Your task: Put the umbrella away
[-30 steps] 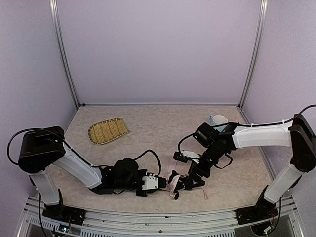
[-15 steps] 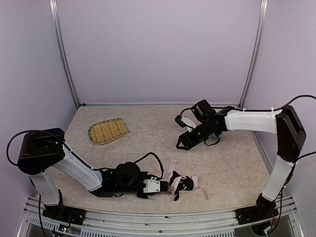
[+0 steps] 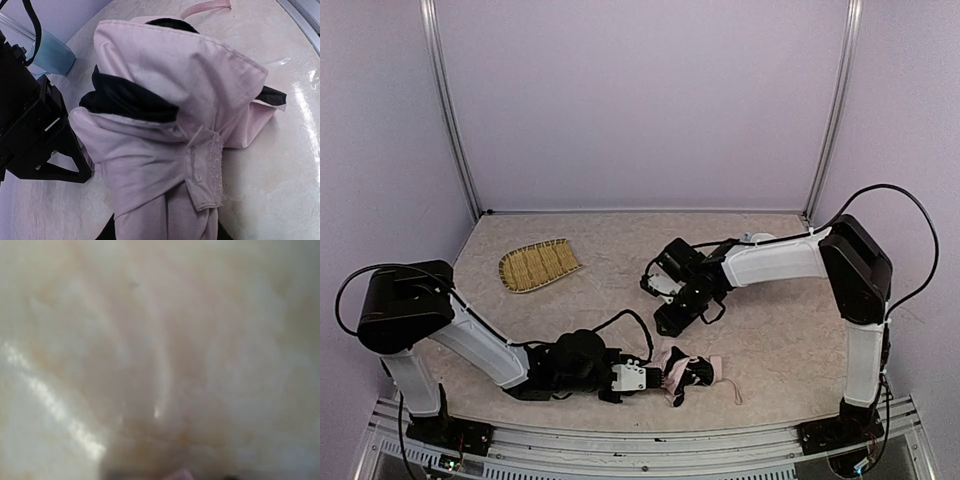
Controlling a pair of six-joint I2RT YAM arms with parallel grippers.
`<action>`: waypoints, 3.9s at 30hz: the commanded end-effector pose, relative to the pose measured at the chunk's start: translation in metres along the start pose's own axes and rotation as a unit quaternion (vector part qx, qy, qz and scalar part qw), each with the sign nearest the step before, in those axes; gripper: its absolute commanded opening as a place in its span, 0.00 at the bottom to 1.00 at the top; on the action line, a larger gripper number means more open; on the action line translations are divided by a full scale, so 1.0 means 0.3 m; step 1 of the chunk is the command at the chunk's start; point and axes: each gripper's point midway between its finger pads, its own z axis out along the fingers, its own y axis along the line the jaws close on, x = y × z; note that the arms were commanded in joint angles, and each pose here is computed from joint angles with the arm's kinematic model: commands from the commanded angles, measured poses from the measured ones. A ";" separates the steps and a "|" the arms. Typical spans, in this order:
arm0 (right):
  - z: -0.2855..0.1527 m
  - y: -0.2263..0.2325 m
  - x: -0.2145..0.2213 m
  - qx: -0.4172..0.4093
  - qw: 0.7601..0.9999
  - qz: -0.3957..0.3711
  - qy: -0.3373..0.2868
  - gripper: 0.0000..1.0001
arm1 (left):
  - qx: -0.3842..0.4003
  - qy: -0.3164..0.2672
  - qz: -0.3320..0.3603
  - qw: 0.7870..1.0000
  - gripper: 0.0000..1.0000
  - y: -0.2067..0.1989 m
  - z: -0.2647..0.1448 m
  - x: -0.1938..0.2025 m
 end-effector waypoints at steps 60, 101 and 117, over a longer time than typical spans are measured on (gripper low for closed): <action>-0.547 0.598 0.061 -0.435 0.842 -0.213 -0.239 0.00 | 0.208 -0.007 -0.501 0.840 0.00 0.111 0.106 0.195; 0.042 0.299 0.421 -0.194 0.974 -0.108 0.038 0.06 | 0.133 0.115 -0.527 0.832 0.00 0.221 0.110 0.514; -0.101 0.337 0.292 -0.220 0.965 -0.136 -0.053 0.21 | 0.151 0.126 -0.493 0.847 0.00 0.168 0.103 0.489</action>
